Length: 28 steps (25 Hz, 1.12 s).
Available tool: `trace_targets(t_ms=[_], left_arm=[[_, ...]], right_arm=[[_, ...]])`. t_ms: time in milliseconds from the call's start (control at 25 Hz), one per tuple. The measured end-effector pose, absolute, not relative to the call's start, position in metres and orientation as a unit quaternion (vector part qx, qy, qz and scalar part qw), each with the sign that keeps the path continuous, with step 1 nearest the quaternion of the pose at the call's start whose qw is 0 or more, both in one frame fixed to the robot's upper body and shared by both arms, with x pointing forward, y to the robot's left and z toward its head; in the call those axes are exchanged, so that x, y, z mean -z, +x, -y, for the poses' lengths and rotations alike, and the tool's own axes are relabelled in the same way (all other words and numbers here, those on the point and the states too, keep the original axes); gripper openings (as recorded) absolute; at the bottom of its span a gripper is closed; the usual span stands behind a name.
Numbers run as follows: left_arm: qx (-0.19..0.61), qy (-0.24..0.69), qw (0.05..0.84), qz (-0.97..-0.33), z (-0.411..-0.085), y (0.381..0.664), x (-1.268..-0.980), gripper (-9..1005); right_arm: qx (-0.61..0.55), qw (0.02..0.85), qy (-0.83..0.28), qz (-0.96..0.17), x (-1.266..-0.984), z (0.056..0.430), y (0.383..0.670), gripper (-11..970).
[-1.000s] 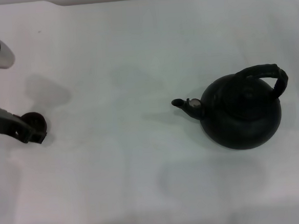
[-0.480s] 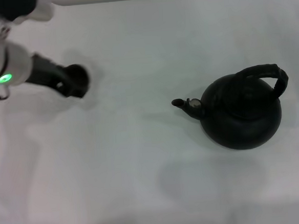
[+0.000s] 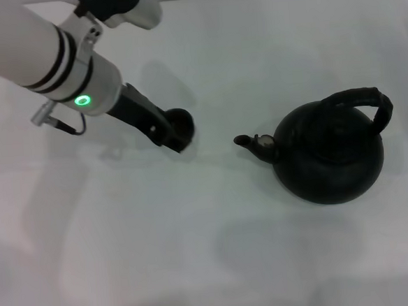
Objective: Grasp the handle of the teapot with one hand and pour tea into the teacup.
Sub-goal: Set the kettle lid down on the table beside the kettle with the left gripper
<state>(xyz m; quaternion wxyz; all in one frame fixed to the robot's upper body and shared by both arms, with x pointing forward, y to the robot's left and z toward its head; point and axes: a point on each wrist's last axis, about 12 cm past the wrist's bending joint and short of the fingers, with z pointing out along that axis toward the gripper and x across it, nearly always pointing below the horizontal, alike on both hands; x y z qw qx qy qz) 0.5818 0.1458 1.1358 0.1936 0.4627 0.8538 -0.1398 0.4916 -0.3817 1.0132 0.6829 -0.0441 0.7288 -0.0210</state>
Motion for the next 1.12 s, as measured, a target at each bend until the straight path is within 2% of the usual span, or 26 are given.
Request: trace_targets(t_ms=[360, 760, 1120], left_arm=[[0.169, 0.457, 0.155, -0.859, -0.138, 0.575, -1.131, 696], [0.155, 0.453, 0.149, -0.865, -0.135, 0.577, -1.120, 697], [0.133, 0.476, 0.132, -0.859, -0.116, 0.575, -1.113, 697]], right_arm=[[0.019, 0.682, -0.051, -0.729, -1.013, 0.380, 0.492, 870], [0.015, 0.680, -0.054, -0.731, -1.012, 0.378, 0.492, 870], [0.013, 0.679, -0.054, -0.732, -1.011, 0.377, 0.491, 871]])
